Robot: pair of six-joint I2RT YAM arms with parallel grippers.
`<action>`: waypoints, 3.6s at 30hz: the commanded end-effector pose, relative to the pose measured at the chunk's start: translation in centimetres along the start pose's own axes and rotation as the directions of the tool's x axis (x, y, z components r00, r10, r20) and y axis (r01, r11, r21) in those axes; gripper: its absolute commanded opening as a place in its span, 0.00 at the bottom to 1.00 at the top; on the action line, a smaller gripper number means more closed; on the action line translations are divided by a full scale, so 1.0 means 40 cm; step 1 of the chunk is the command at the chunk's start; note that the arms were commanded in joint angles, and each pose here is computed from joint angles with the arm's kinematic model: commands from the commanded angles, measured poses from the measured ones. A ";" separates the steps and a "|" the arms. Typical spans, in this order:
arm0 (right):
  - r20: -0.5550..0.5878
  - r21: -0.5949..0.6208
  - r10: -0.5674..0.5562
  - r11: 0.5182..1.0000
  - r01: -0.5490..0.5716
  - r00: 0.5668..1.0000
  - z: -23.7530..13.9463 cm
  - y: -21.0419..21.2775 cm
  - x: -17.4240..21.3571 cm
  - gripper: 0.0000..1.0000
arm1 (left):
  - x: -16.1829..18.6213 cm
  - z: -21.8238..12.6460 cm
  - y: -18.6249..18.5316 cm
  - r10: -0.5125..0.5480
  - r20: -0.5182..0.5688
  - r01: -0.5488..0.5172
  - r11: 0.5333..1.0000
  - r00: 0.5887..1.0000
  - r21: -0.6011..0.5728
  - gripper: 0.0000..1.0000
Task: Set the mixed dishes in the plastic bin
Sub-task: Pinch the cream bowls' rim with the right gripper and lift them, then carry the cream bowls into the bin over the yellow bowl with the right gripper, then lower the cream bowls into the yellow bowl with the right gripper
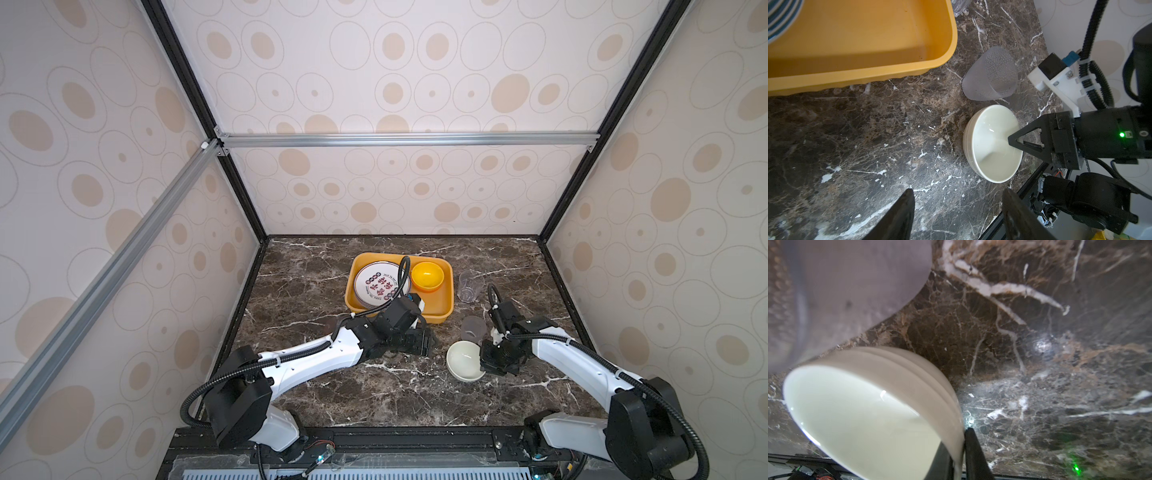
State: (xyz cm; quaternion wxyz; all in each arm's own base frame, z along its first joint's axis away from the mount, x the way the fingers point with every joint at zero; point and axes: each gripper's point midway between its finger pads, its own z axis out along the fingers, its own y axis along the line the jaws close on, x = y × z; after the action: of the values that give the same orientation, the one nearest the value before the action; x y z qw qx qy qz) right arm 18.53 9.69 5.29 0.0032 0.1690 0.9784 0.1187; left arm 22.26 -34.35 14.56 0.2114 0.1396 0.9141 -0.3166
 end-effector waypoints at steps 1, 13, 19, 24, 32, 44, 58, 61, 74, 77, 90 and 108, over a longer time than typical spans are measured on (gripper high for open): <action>-0.019 0.028 0.002 1.000 -0.002 1.000 -0.001 -0.019 0.014 0.10 | -0.007 -0.008 -0.010 0.015 0.016 -0.015 1.000 1.000 -0.001 0.66; -0.005 0.036 -0.089 0.995 0.089 0.996 -0.077 0.001 0.023 0.04 | -0.023 -0.028 0.006 -0.020 0.070 0.021 1.000 0.997 -0.010 0.67; 0.012 0.002 -0.149 0.989 0.149 0.989 -0.135 0.044 0.017 0.03 | -0.042 -0.052 0.038 -0.073 0.119 0.076 0.997 0.990 -0.015 0.67; 0.040 -0.037 -0.184 0.982 0.186 0.982 -0.183 0.086 -0.004 0.03 | -0.057 -0.079 0.066 -0.122 0.162 0.124 0.992 0.979 -0.002 0.67; 0.044 -0.042 -0.227 0.973 0.229 0.973 -0.230 0.143 -0.052 0.03 | -0.069 -0.117 0.118 -0.184 0.217 0.187 0.982 0.959 0.006 0.68; 0.088 -0.026 -0.293 0.955 0.297 0.952 -0.297 0.257 -0.182 0.03 | -0.086 -0.168 0.157 -0.252 0.279 0.255 0.967 0.927 0.025 0.68; 0.098 -0.018 -0.305 0.951 0.308 0.947 -0.261 0.381 -0.346 0.03 | -0.103 -0.245 0.216 -0.317 0.362 0.334 0.942 0.877 0.016 0.69; 0.102 -0.014 -0.305 0.951 0.308 0.947 -0.247 0.404 -0.381 0.03 | -0.102 -0.254 0.223 -0.326 0.368 0.345 0.938 0.871 0.013 0.69; 0.110 -0.002 -0.285 0.958 0.287 0.952 -0.180 0.474 -0.501 0.03 | -0.082 -0.248 0.240 -0.357 0.356 0.378 0.926 0.864 0.011 0.69; 0.114 0.000 -0.277 0.960 0.279 0.954 -0.166 0.485 -0.526 0.03 | -0.081 -0.248 0.242 -0.359 0.355 0.382 0.924 0.863 0.007 0.69; 0.141 0.015 -0.245 0.969 0.245 0.959 -0.117 0.500 -0.598 0.03 | -0.070 -0.243 0.256 -0.369 0.349 0.396 0.918 0.861 -0.005 0.69; 0.140 0.034 -0.222 0.975 0.220 0.965 -0.066 0.492 -0.632 0.05 | -0.060 -0.249 0.265 -0.384 0.356 0.412 0.911 0.852 -0.002 0.69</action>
State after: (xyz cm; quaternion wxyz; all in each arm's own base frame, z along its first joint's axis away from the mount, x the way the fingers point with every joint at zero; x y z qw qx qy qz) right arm 48.03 18.68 11.60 0.0789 0.0596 0.9908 0.0920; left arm 25.50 -20.82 17.08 0.3012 -0.1050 0.8850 -0.3392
